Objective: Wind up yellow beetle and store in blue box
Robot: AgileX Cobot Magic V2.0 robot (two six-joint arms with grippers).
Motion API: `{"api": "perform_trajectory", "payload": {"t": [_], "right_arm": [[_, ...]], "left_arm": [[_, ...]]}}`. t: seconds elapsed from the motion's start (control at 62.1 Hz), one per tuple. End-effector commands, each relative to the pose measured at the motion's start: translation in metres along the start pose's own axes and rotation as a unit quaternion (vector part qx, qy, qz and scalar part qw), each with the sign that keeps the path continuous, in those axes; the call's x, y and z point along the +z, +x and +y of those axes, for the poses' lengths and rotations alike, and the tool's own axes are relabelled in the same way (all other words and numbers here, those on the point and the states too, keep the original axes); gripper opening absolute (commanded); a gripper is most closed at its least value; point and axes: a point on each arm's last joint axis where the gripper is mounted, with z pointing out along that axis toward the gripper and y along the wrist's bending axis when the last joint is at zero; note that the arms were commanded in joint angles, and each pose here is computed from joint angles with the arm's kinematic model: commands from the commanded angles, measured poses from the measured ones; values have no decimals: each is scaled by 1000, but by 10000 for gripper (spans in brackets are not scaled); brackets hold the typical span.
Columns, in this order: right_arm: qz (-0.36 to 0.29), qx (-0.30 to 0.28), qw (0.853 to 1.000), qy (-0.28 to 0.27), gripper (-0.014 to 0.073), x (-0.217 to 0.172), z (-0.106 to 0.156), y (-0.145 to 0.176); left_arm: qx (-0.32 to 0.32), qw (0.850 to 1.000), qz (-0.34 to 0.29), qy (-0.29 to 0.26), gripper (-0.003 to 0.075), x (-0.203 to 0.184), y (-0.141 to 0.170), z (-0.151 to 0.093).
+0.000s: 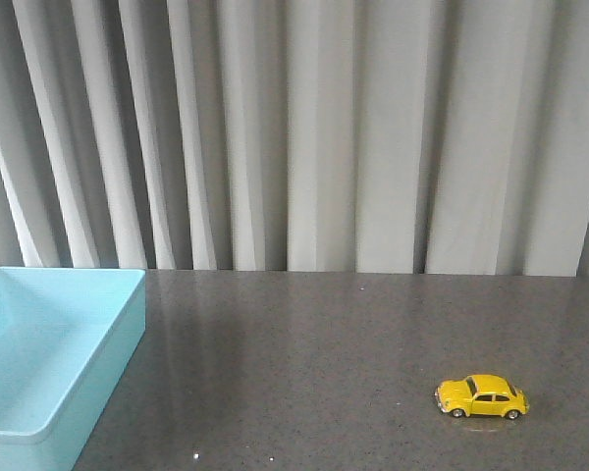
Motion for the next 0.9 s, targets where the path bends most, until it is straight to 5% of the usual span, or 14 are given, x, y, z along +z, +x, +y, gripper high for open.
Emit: {"api": "perform_trajectory", "payload": {"t": [0.0, 0.258, 0.515, 0.886], "right_arm": [[-22, -20, 1000, 7, -7, 9, 0, -38], [92, -39, 995, 10, -7, 60, 1, -81], [247, -42, 968, 11, -7, 93, -2, -53], [276, -43, 960, 12, 36, 101, -3, -45]], "left_arm": [[14, 1000, 5, -4, -5, 16, -32, 0], [26, 996, 80, -15, -5, 70, -76, -1], [21, 985, 171, -21, -5, 90, -58, 1], [22, 981, 191, -24, 32, 88, -55, 1]]}}
